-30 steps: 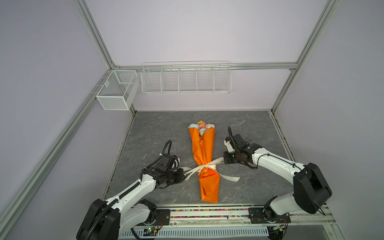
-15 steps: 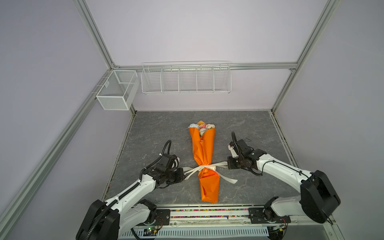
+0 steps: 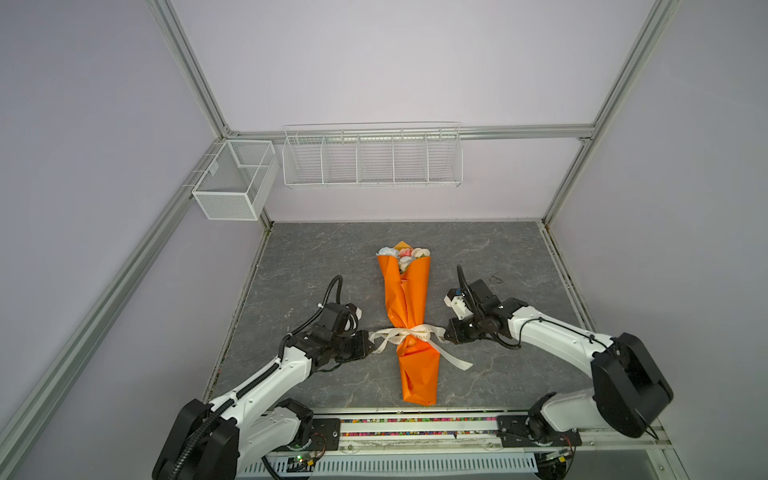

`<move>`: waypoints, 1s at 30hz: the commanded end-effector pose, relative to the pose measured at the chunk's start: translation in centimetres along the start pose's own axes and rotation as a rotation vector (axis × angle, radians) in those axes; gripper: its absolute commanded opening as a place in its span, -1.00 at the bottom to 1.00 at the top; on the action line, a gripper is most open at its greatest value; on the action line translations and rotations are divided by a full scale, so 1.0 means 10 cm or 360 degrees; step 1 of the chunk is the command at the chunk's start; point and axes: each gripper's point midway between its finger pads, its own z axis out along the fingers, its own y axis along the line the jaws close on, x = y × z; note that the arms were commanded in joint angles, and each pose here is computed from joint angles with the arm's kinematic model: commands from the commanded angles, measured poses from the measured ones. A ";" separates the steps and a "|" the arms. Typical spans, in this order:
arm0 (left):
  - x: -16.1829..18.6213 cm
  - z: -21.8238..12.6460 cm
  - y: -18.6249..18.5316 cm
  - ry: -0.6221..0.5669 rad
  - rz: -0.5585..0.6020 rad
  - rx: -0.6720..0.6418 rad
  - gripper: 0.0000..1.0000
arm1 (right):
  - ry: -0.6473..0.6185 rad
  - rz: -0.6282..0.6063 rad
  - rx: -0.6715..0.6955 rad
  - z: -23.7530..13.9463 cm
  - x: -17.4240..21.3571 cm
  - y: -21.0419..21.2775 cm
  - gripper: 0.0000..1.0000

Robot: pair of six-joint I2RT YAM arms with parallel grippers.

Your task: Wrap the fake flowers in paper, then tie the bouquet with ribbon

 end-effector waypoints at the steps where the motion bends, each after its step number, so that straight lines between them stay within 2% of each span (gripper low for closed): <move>1: -0.10 -0.02 -0.12 -0.0011 0.0077 0.0040 -1.00 | 0.0130 -0.0139 -0.0028 0.02 0.09 0.05 -0.51; 10: -0.08 0.00 -0.13 0.0023 0.0086 0.0051 -1.00 | 0.0124 -0.0303 0.0239 -0.11 -0.18 -0.09 -0.15; 14: -0.08 -0.01 -0.13 0.0024 0.0097 0.0045 -1.00 | 0.0149 -0.0367 0.0334 -0.10 -0.27 -0.14 -0.10; 17: -0.07 -0.01 -0.12 0.0026 0.0090 0.0045 -1.00 | 0.0120 -0.0432 0.0526 -0.15 -0.39 -0.26 -0.09; 18: -0.07 0.00 -0.12 0.0032 0.0090 0.0047 -1.00 | 0.0115 -0.0459 0.0517 -0.15 -0.42 -0.24 -0.08; 22: -0.05 0.00 -0.12 0.0036 0.0086 0.0051 -1.00 | 0.0101 -0.0647 0.0266 -0.06 -0.48 0.06 -0.03; 25: -0.05 -0.01 -0.12 0.0036 0.0091 0.0050 -1.00 | 0.0122 -0.0768 0.0199 0.07 -0.52 0.14 -0.02; 30: -0.04 -0.01 -0.14 0.0051 0.0092 0.0060 -1.00 | 0.0128 -0.0805 0.0347 0.21 -0.67 -0.07 -0.03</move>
